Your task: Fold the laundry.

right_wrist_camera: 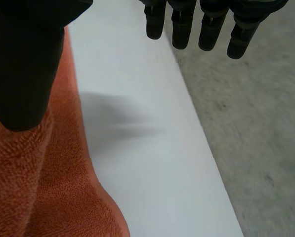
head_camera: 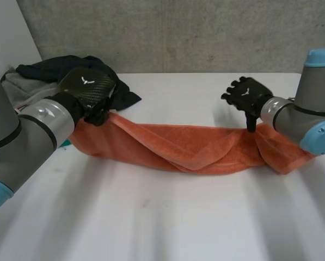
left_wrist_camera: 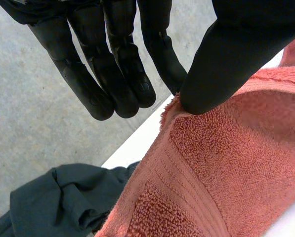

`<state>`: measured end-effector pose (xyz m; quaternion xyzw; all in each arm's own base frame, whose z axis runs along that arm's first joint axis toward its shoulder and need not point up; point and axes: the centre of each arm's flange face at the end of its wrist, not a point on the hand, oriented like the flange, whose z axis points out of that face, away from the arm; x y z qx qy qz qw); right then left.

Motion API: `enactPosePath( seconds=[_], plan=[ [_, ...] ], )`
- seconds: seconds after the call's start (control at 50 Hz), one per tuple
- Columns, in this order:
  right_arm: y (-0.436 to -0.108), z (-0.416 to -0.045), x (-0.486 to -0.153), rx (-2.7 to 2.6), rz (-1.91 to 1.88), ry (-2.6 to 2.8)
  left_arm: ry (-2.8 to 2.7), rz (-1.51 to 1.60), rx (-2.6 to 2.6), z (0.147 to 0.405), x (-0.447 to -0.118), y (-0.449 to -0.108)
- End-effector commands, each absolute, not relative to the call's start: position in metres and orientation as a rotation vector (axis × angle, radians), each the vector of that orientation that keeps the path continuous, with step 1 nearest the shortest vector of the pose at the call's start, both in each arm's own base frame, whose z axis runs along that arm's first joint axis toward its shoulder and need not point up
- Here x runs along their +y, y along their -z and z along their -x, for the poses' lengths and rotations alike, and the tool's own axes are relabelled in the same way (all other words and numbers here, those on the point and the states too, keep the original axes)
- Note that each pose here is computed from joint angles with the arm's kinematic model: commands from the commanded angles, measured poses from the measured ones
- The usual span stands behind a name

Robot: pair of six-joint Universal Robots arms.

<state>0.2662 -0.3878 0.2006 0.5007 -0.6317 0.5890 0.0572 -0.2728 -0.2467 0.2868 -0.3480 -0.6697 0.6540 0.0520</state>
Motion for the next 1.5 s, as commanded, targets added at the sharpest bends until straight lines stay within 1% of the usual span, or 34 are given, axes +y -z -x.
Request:
enactPosePath(
  seconds=[0.02,0.06,0.1,0.12,0.18,0.2,0.26,0.28,0.36,0.6,0.68,0.78,0.84,0.88,0.9,0.94,0.96,0.98,1.02,1.04,1.1,1.14,1.18,1.2,1.24,1.28,1.3,1.32,1.36,1.38,1.42,1.44,1.48,1.5],
  plan=[
    [-0.257,-0.221,-0.331,-2.262,-1.044,-1.741,-2.056,1.045,-1.952,0.277,-0.237,-0.311],
    [-0.255,-0.207,-0.312,-2.328,-1.010,-1.665,-2.063,1.043,-1.939,0.279,-0.237,-0.314],
    [-0.246,-0.204,-0.300,-2.365,-1.040,-1.614,-2.067,1.042,-1.933,0.279,-0.237,-0.315],
    [-0.238,-0.204,-0.288,-2.380,-1.095,-1.577,-2.070,1.041,-1.926,0.280,-0.236,-0.316],
    [-0.225,-0.204,-0.273,-2.366,-1.208,-1.537,-2.069,1.045,-1.923,0.281,-0.236,-0.316],
    [-0.215,-0.205,-0.267,-2.331,-1.299,-1.524,-2.065,1.044,-1.933,0.280,-0.237,-0.315],
    [-0.200,-0.206,-0.263,-2.239,-1.426,-1.513,-2.055,1.042,-1.949,0.280,-0.238,-0.311],
    [-0.190,-0.207,-0.265,-2.165,-1.490,-1.515,-2.051,1.041,-1.959,0.279,-0.239,-0.310],
    [-0.172,-0.208,-0.277,-1.983,-1.550,-1.539,-2.039,1.037,-1.981,0.275,-0.243,-0.305],
    [-0.117,-0.222,-0.334,-1.688,-1.460,-1.679,-2.016,1.024,-2.045,0.268,-0.254,-0.293],
    [-0.107,-0.222,-0.347,-1.602,-1.469,-1.657,-2.012,1.014,-2.063,0.265,-0.260,-0.290],
    [-0.111,-0.220,-0.346,-1.612,-1.482,-1.621,-1.996,1.011,-2.087,0.262,-0.264,-0.285],
    [-0.126,-0.216,-0.334,-1.732,-1.472,-1.610,-1.987,1.005,-2.114,0.259,-0.267,-0.281],
    [-0.149,-0.211,-0.328,-1.802,-1.428,-1.629,-1.971,1.010,-2.141,0.257,-0.269,-0.276],
    [-0.172,-0.203,-0.321,-1.904,-1.369,-1.642,-1.965,1.009,-2.154,0.255,-0.270,-0.274],
    [-0.192,-0.196,-0.312,-2.027,-1.317,-1.637,-1.942,1.018,-2.180,0.253,-0.270,-0.270],
    [-0.207,-0.185,-0.308,-2.163,-1.262,-1.604,-1.915,1.036,-2.212,0.250,-0.271,-0.263],
    [-0.212,-0.178,-0.307,-2.235,-1.235,-1.572,-1.897,1.047,-2.232,0.249,-0.272,-0.260],
    [-0.217,-0.168,-0.304,-2.374,-1.220,-1.470,-1.855,1.082,-2.271,0.246,-0.272,-0.251],
    [-0.217,-0.161,-0.298,-2.522,-1.229,-1.327,-1.802,1.130,-2.315,0.244,-0.272,-0.241],
    [-0.216,-0.160,-0.287,-2.697,-1.285,-1.089,-1.701,1.214,-2.375,0.242,-0.273,-0.223],
    [-0.218,-0.156,-0.281,-2.783,-1.347,-0.885,-1.587,1.294,-2.433,0.240,-0.274,-0.205],
    [-0.217,-0.151,-0.289,-2.779,-1.379,-0.845,-1.530,1.337,-2.461,0.239,-0.277,-0.194],
    [-0.217,-0.151,-0.292,-2.771,-1.383,-0.853,-1.496,1.371,-2.476,0.240,-0.286,-0.186],
    [-0.219,-0.154,-0.298,-2.743,-1.384,-0.907,-1.501,1.382,-2.472,0.242,-0.292,-0.184],
    [-0.228,-0.163,-0.310,-2.672,-1.368,-1.070,-1.558,1.387,-2.446,0.249,-0.307,-0.187],
    [-0.233,-0.166,-0.315,-2.647,-1.351,-1.136,-1.640,1.375,-2.405,0.256,-0.318,-0.197],
    [-0.245,-0.173,-0.327,-2.583,-1.291,-1.300,-1.690,1.365,-2.380,0.260,-0.324,-0.205],
    [-0.261,-0.180,-0.343,-2.494,-1.205,-1.497,-1.835,1.329,-2.307,0.268,-0.334,-0.231],
    [-0.281,-0.184,-0.359,-2.391,-1.096,-1.709,-2.004,1.269,-2.217,0.274,-0.344,-0.262],
    [-0.305,-0.187,-0.373,-2.274,-0.967,-1.927,-2.209,1.165,-2.088,0.277,-0.354,-0.299],
    [-0.332,-0.186,-0.386,-2.143,-0.808,-2.152,-2.422,1.010,-1.931,0.277,-0.362,-0.340],
    [-0.360,-0.183,-0.393,-2.004,-0.644,-2.365,-2.613,0.813,-1.752,0.273,-0.364,-0.383],
    [-0.388,-0.180,-0.396,-1.843,-0.482,-2.579,-2.750,0.633,-1.565,0.270,-0.359,-0.420]
  ],
)
